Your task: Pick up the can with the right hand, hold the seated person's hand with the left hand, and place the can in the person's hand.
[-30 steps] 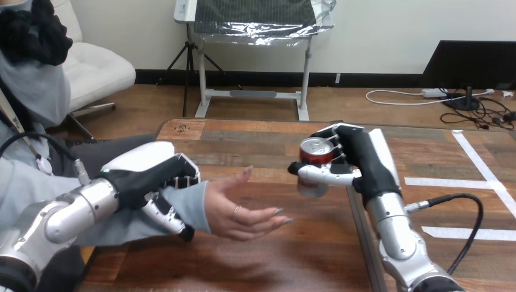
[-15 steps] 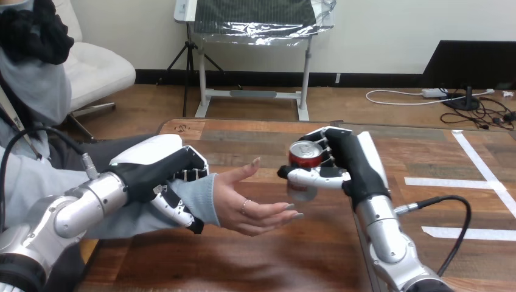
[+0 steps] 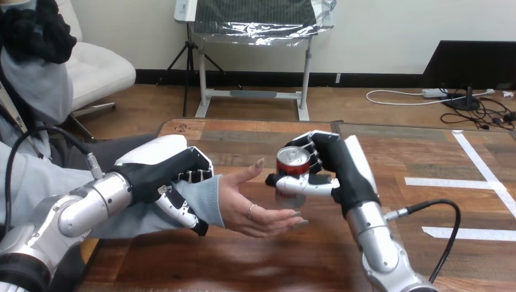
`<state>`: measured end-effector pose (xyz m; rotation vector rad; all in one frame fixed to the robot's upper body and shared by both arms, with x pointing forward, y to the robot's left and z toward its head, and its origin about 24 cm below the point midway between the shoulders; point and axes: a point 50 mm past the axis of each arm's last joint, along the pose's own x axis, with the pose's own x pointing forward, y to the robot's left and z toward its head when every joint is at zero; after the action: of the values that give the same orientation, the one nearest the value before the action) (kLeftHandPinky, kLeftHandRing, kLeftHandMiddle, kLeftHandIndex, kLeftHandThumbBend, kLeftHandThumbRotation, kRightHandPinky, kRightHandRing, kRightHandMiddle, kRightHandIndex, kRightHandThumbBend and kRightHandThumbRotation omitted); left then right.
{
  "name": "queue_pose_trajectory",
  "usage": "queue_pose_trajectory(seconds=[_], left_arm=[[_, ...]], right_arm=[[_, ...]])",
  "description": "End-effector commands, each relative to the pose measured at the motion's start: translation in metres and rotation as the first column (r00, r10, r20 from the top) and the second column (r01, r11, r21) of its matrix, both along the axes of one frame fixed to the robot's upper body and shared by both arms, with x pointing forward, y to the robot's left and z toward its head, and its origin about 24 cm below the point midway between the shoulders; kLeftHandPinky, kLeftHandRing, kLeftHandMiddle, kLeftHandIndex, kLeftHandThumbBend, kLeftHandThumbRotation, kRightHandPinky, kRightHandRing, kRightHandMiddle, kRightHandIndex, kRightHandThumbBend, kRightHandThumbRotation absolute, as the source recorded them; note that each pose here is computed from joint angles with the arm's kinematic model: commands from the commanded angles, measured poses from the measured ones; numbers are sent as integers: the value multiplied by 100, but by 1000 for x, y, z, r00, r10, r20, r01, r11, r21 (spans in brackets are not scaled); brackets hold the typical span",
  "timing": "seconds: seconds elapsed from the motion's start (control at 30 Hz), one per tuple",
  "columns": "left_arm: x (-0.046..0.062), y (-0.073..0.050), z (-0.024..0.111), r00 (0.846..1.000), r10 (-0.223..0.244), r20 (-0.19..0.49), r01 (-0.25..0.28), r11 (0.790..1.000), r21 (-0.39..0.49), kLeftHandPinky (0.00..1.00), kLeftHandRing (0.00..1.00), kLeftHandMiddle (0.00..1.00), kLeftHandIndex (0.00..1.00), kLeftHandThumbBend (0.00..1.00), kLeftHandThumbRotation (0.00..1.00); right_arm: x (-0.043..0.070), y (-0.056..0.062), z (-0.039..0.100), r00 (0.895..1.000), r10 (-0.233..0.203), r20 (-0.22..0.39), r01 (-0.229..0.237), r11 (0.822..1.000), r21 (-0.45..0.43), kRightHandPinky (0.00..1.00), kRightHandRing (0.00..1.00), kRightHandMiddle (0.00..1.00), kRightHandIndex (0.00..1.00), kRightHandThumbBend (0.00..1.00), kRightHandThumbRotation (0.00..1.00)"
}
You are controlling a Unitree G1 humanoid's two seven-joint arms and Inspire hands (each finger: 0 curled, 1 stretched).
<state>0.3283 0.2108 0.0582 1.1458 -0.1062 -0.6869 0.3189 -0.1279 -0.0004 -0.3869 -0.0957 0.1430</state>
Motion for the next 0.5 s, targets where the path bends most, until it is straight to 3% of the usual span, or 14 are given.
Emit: queue_pose_trajectory(seconds=[0.0, 0.47], left_arm=[[21, -30, 47, 982, -67, 177, 87, 991, -104, 24, 29, 36, 39, 83, 0], [20, -35, 43, 982, -75, 171, 95, 989, -114, 24, 29, 36, 39, 84, 0]], right_arm=[[8, 11, 21, 993, 20, 118, -27, 998, 58, 36, 41, 48, 51, 82, 0], [-1, 23, 23, 983, 70, 173, -90, 989, 114, 35, 40, 48, 51, 79, 0]])
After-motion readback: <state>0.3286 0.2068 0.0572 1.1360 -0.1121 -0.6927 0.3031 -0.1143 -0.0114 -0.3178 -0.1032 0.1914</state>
